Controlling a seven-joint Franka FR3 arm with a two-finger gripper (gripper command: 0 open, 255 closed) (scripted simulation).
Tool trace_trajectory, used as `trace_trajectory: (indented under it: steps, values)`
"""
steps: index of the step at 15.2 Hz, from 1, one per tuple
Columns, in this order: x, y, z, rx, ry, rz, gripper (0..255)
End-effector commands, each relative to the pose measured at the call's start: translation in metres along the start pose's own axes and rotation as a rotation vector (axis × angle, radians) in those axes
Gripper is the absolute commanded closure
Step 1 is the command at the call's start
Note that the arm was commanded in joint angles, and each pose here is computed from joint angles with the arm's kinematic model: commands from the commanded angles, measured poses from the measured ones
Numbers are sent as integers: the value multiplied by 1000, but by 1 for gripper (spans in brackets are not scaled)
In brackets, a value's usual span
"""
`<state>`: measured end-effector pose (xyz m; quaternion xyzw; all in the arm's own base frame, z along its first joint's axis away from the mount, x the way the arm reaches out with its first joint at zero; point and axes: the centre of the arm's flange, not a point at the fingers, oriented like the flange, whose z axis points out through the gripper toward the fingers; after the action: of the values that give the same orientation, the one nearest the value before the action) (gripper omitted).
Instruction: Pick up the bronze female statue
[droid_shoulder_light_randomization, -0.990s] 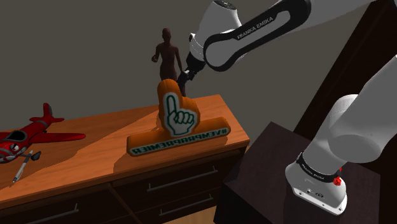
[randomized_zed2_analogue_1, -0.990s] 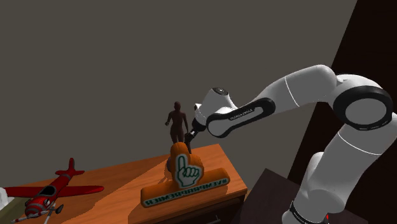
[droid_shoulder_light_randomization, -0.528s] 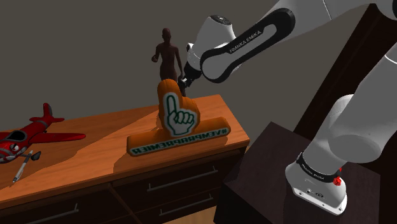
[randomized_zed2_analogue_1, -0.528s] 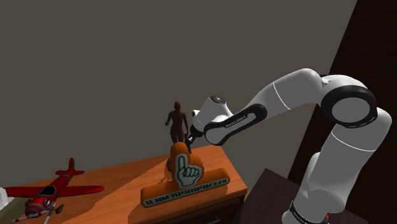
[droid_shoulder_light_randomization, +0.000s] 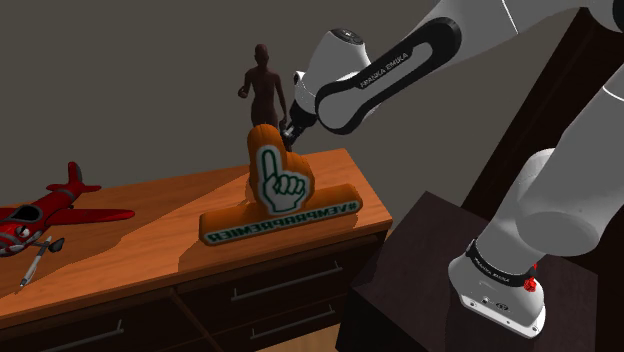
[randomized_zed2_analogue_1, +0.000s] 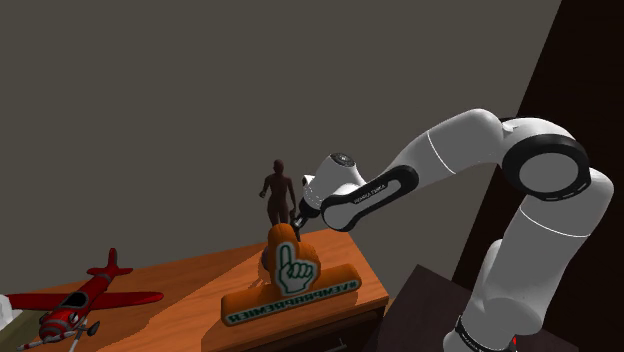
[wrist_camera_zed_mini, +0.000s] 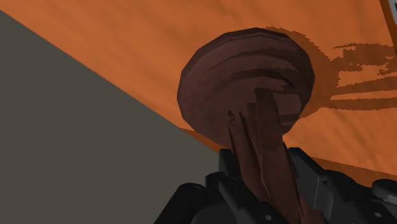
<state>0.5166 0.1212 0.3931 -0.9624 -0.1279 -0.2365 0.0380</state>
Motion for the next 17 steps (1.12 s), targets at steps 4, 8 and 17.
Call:
trace_trajectory:
  steps: [4,8,17]
  values:
    - [0,0,1,0,-2,0,255]
    - [10,0,-18,0,-2,0,255]
    - [32,-1,-60,0,-2,0,255]
